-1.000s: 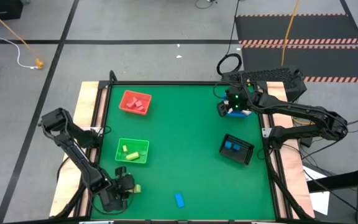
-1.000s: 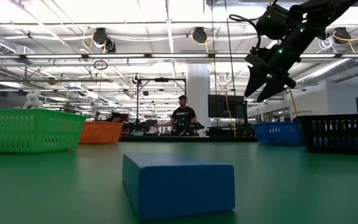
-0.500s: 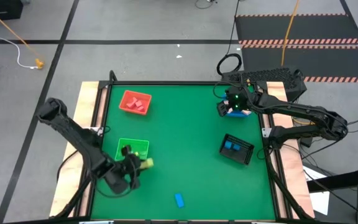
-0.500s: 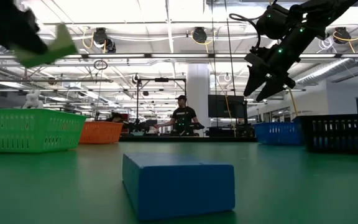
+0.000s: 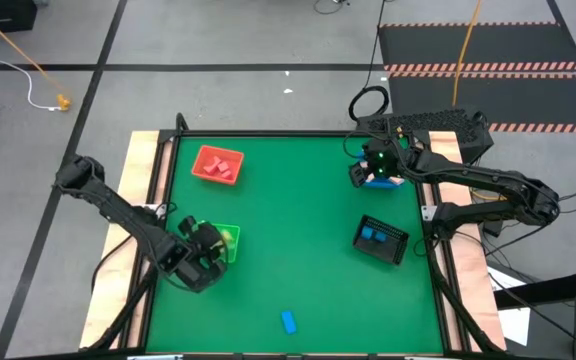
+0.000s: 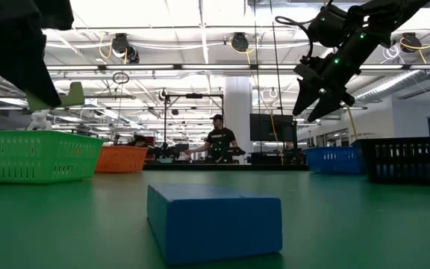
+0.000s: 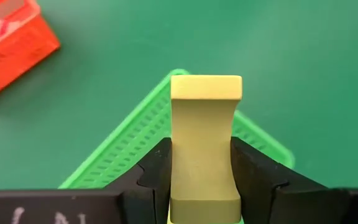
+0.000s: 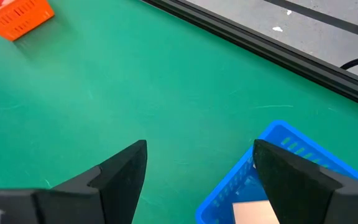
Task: Sort & place blocks by color
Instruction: Put the green block into the green basket, then put the blue block into the black basket
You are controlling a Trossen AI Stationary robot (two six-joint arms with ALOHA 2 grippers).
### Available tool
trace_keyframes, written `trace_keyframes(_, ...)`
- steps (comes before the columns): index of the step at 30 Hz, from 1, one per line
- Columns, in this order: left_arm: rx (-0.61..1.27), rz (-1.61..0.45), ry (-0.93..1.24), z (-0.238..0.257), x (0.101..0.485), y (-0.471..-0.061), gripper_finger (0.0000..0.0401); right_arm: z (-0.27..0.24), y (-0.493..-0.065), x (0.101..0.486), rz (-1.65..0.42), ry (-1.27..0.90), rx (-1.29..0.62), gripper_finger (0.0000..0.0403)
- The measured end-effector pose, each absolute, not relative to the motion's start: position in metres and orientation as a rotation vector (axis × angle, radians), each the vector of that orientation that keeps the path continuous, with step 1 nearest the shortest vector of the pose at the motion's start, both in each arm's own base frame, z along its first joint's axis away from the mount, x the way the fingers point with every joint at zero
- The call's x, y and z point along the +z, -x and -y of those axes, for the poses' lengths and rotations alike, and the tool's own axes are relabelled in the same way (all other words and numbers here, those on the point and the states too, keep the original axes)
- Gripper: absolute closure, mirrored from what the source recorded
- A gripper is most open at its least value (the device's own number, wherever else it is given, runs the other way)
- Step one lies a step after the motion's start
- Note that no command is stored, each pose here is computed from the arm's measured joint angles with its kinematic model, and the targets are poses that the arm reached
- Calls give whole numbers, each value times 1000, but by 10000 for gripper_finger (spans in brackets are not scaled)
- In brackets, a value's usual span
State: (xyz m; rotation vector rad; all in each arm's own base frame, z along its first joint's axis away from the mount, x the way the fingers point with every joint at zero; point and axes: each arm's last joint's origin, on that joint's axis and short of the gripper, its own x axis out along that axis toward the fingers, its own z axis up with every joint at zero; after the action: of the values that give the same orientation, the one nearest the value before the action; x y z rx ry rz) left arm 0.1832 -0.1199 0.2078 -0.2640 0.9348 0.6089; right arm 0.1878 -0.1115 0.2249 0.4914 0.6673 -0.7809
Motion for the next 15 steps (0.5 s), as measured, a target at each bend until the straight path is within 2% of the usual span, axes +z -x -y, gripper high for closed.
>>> trace_keyframes(6,656,-941,282,117,207,-180,272,112,-188,225,-667,-491,-781,119)
trace_keyframes(12,669,-928,312,118,207,-181,175,112,-188,225,-667,-491,-781,119)
trace_keyframes(15,669,-928,314,118,207,-181,151,112,-188,225,-667,-491,-781,119)
